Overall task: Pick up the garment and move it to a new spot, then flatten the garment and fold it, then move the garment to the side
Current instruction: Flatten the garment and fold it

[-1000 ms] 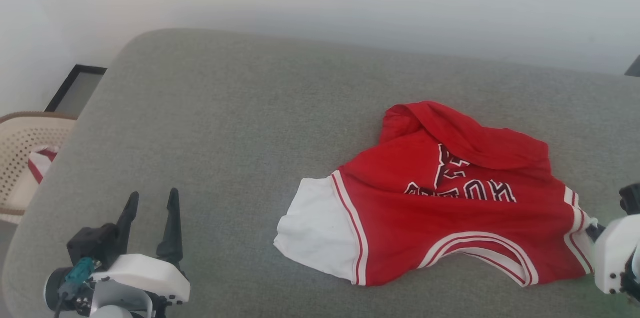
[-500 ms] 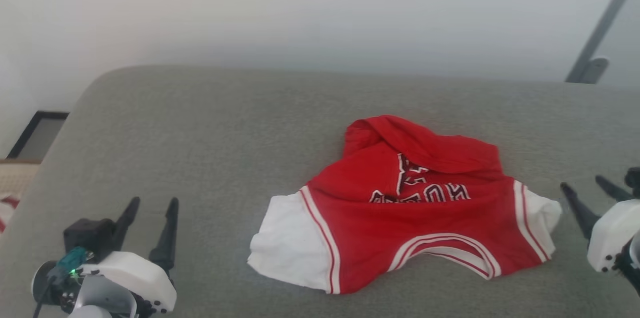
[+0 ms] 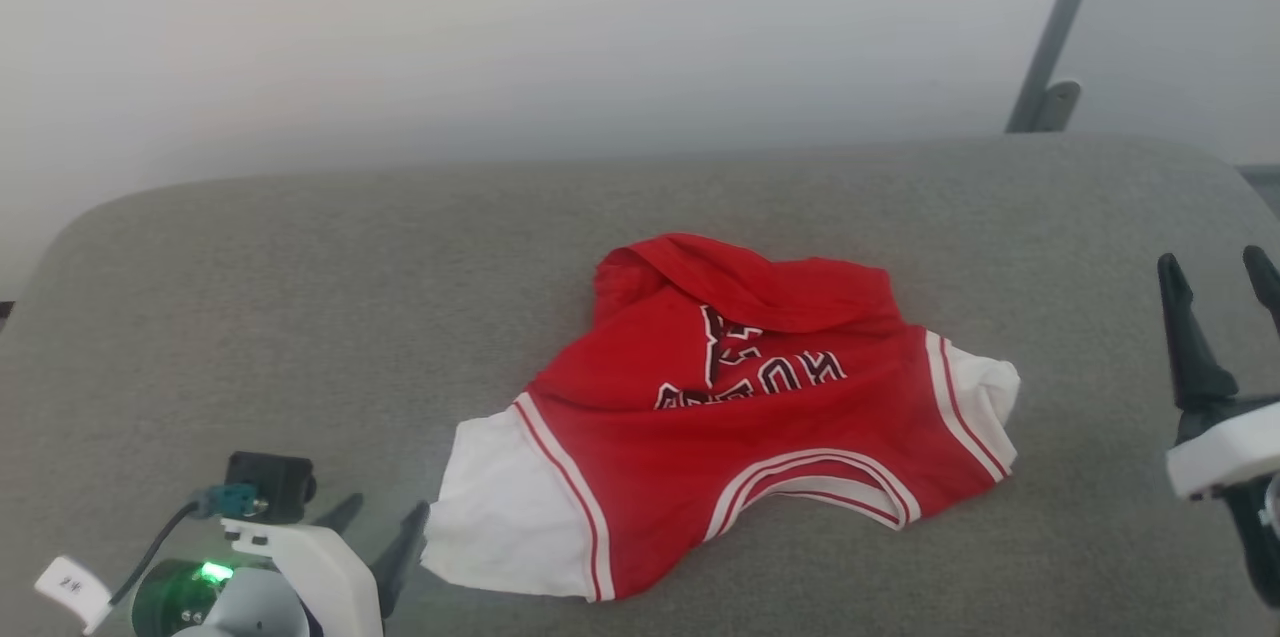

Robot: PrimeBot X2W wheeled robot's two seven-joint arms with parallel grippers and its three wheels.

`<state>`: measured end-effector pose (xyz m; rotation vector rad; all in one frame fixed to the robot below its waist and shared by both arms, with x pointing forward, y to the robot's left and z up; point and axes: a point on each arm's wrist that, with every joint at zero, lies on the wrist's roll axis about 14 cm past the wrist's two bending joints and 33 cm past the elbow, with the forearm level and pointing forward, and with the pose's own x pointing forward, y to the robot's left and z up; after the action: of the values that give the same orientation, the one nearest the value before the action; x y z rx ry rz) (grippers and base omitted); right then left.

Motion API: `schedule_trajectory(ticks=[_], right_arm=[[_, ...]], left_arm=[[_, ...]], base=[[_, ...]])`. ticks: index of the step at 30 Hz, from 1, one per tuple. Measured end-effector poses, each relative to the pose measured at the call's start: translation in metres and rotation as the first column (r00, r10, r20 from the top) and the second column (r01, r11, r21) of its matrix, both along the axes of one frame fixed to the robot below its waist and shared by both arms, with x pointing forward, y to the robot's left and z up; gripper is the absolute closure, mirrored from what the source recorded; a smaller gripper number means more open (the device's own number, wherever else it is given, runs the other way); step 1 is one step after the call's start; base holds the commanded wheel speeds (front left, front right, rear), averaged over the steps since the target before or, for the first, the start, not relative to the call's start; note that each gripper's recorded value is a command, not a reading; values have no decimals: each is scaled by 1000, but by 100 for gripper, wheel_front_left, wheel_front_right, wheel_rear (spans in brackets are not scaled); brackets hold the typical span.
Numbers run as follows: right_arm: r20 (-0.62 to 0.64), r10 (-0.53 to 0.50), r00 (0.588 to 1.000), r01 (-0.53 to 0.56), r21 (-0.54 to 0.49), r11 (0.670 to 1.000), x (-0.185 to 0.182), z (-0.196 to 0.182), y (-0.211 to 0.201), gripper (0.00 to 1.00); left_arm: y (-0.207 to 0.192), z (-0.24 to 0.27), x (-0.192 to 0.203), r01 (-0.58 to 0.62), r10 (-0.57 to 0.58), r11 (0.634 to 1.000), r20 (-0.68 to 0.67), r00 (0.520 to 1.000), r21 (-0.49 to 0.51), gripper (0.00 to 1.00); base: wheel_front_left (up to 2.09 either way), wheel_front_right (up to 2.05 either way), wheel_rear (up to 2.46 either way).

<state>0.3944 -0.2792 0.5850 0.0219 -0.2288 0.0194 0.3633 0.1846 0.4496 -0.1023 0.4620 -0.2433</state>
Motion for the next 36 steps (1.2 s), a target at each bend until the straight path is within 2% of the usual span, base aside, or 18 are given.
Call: schedule_trajectory(ticks=[8, 12, 16, 22, 23, 24, 25, 26, 31, 36], right_arm=[[13, -51, 999, 51, 12, 999, -18, -7, -5, 0], [-11, -73, 997, 73, 18, 997, -18, -15, -12, 0], [-38, -95, 995, 96, 23, 995, -18, -23, -20, 0], [-84, -106, 991, 108, 22, 994, -17, -34, -26, 0], [-92, -103, 990, 106, 25, 994, -17, -36, -25, 0], [-95, -102, 990, 104, 24, 994, -16, -36, -25, 0], [-99, -102, 990, 105, 25, 994, -16, -36, -26, 0], [-108, -100, 989, 103, 24, 994, -15, -38, -26, 0], [-135, -80, 988, 84, 29, 996, -9, -43, -22, 0], [-226, -25, 974, 45, 84, 995, -3, -62, -9, 0]], left_arm=[[-17, -42, 6, 78, -68, 996, -232, 970, 32, 0], [-21, -68, 9, 111, -81, 992, -341, 937, 67, 0], [-31, -82, 18, 133, -97, 989, -406, 909, 62, 0], [-41, -101, 22, 148, -94, 987, -534, 840, 58, 1], [-45, -102, 21, 135, -97, 990, -553, 828, 29, 51], [-46, -103, 21, 133, -98, 991, -571, 815, 20, 67], [-47, -104, 21, 142, -101, 990, -584, 805, 25, 91], [-49, -105, 20, 143, -102, 990, -598, 795, 20, 100], [-57, -108, 19, 161, -114, 987, -617, 779, 21, 100], [-56, -108, 21, 170, -115, 985, -615, 780, 32, 100]], base=[[0, 0, 0], [0, 0, 0], [0, 0, 0], [0, 0, 0], [0, 0, 0], [0, 0, 0], [0, 0, 0], [0, 0, 0], [0, 0, 0], [0, 0, 0]])
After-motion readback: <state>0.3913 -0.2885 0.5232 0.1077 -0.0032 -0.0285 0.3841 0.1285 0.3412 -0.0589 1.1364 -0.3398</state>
